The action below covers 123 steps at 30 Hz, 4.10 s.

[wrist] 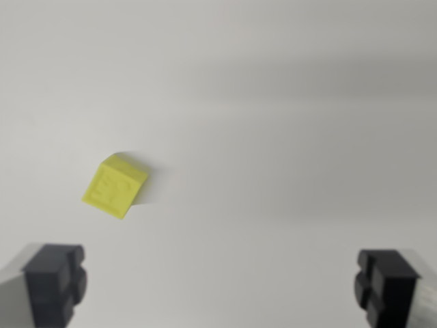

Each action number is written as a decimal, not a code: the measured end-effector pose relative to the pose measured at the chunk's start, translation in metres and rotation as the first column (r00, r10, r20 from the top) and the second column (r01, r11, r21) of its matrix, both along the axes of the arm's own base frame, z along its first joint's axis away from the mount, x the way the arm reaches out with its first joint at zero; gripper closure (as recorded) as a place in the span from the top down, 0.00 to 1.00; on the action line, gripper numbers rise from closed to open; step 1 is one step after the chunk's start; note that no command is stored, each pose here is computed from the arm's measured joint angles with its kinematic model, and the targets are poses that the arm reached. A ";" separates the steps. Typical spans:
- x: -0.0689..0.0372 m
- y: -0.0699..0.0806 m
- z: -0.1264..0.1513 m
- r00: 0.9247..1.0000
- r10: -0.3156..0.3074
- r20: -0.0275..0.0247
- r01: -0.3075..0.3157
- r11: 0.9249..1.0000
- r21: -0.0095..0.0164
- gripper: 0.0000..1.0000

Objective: Pick yellow cube

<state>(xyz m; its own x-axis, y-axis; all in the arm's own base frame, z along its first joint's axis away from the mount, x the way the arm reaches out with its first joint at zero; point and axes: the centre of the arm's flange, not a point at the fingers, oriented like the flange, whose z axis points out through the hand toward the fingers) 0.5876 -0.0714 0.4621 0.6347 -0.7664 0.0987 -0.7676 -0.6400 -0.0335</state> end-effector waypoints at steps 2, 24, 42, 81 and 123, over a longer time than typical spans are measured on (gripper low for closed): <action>0.000 0.000 0.000 1.000 0.000 0.000 0.000 1.000 0.000 1.00; -0.007 0.018 -0.043 0.997 -0.076 -0.013 0.077 0.997 0.011 1.00; -0.014 0.036 -0.088 0.989 -0.145 -0.025 0.145 0.989 0.019 1.00; -0.028 0.074 -0.184 0.956 -0.289 -0.052 0.291 0.956 0.037 1.00; -0.044 0.115 -0.289 0.895 -0.439 -0.085 0.444 0.895 0.052 1.00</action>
<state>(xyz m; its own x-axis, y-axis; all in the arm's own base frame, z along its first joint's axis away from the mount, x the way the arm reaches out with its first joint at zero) 0.5440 0.0433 0.1729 0.2332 -0.9724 0.0046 -0.9724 -0.2332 -0.0015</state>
